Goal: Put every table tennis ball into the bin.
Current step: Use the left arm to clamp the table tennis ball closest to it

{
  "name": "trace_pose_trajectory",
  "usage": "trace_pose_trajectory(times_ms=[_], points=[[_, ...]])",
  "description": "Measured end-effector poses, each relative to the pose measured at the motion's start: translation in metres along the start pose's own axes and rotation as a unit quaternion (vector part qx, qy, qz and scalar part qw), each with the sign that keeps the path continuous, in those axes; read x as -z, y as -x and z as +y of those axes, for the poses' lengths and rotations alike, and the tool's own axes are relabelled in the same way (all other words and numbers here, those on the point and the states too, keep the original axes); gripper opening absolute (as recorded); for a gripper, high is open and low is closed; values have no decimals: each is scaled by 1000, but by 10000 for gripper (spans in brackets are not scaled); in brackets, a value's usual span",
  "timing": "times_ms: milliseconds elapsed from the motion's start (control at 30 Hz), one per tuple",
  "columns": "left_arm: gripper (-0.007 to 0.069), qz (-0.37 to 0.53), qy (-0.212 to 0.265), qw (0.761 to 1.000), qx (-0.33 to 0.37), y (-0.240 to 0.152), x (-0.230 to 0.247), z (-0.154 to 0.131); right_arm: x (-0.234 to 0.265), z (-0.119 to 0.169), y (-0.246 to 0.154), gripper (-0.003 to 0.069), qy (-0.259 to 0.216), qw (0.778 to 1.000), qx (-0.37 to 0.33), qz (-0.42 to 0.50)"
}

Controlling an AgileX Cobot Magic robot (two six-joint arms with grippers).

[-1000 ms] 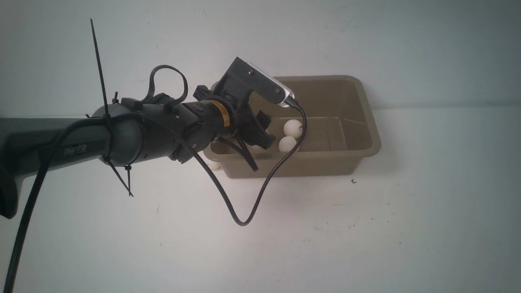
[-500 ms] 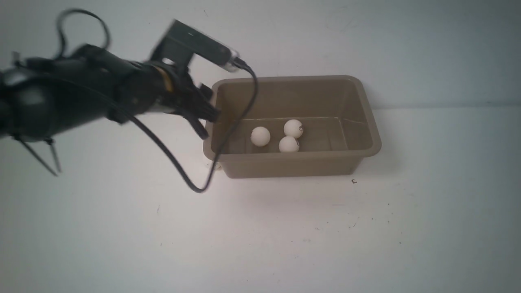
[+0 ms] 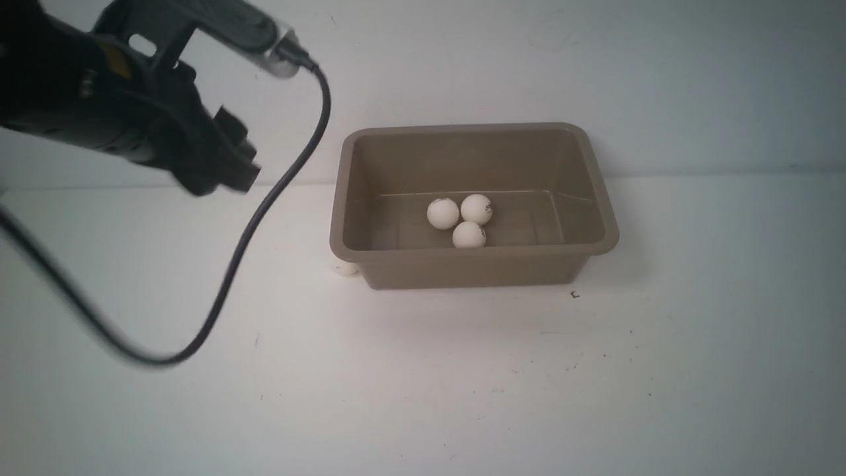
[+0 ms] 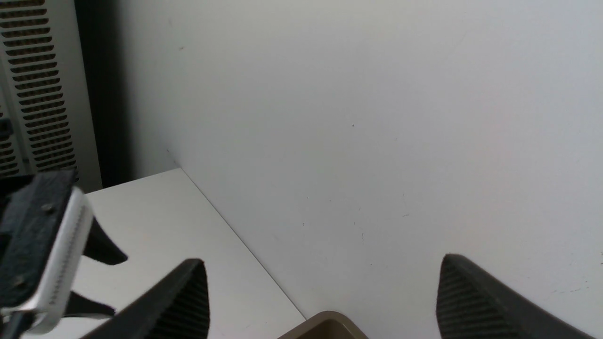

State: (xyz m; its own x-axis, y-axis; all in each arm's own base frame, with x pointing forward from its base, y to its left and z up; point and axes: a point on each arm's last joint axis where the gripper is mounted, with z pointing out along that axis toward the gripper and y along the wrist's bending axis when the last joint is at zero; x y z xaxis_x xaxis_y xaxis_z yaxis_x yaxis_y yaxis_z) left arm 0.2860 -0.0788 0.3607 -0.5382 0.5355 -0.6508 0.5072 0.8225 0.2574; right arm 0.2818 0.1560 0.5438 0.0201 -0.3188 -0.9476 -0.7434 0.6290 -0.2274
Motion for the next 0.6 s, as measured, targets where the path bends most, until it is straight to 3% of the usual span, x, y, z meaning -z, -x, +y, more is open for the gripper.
trace_pose_trajectory(times_ms=[167,333,533,600], points=[[394,31,-28,994,-96,-7,3,-3,0,0,0,589,0,1000,3,0],[394,49,-45,979,-191,-9,-28,-2,0,0,0,589,0,1000,1,0],[394,64,-82,983,-152,-25,-93,16,0,0,0,589,-1,1000,-10,-1],[394,49,-115,987,-97,-36,-123,25,0,0,0,589,-1,1000,-12,-1]])
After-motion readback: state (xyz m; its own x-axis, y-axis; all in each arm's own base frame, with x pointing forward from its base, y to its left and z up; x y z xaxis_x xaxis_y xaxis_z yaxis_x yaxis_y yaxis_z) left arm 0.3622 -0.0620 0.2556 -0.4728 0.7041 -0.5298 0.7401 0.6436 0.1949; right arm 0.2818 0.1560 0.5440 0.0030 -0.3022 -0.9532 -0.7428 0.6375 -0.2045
